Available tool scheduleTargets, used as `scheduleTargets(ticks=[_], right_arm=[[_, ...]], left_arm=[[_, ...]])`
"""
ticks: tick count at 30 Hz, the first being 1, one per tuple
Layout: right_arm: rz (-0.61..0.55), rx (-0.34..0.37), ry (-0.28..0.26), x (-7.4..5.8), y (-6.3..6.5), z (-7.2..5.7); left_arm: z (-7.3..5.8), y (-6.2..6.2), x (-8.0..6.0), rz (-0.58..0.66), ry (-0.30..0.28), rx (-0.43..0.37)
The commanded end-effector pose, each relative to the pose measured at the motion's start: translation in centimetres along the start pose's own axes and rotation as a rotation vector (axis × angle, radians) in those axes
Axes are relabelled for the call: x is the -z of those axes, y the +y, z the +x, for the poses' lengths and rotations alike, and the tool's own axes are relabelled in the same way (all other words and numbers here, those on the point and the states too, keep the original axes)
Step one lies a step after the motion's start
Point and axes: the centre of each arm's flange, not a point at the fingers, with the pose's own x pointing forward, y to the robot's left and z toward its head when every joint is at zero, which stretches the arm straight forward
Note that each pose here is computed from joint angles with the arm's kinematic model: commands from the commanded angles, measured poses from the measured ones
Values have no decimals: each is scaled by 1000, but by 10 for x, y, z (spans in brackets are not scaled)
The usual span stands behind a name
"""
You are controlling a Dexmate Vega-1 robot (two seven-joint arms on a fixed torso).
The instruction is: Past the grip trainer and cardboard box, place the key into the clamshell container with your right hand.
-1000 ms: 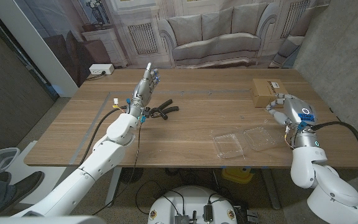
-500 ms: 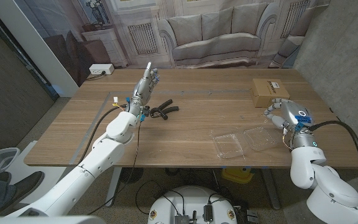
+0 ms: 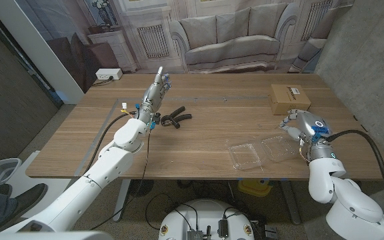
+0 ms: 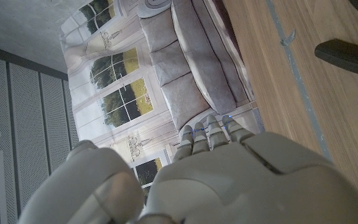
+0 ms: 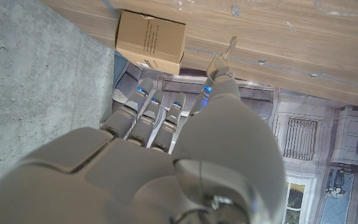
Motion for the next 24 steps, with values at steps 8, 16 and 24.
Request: scheduleTargets(ticks=[8,16,24], right_arm=[[45,-17,26,3,19,-9],[63,-26,43,6,27,-13],[67,-18,53,8,33,-14]], left_arm=[[1,1,-4,9,-1,4],[3,-1,-6,11,-8,10],[4,-3,-7,12,-10,15]])
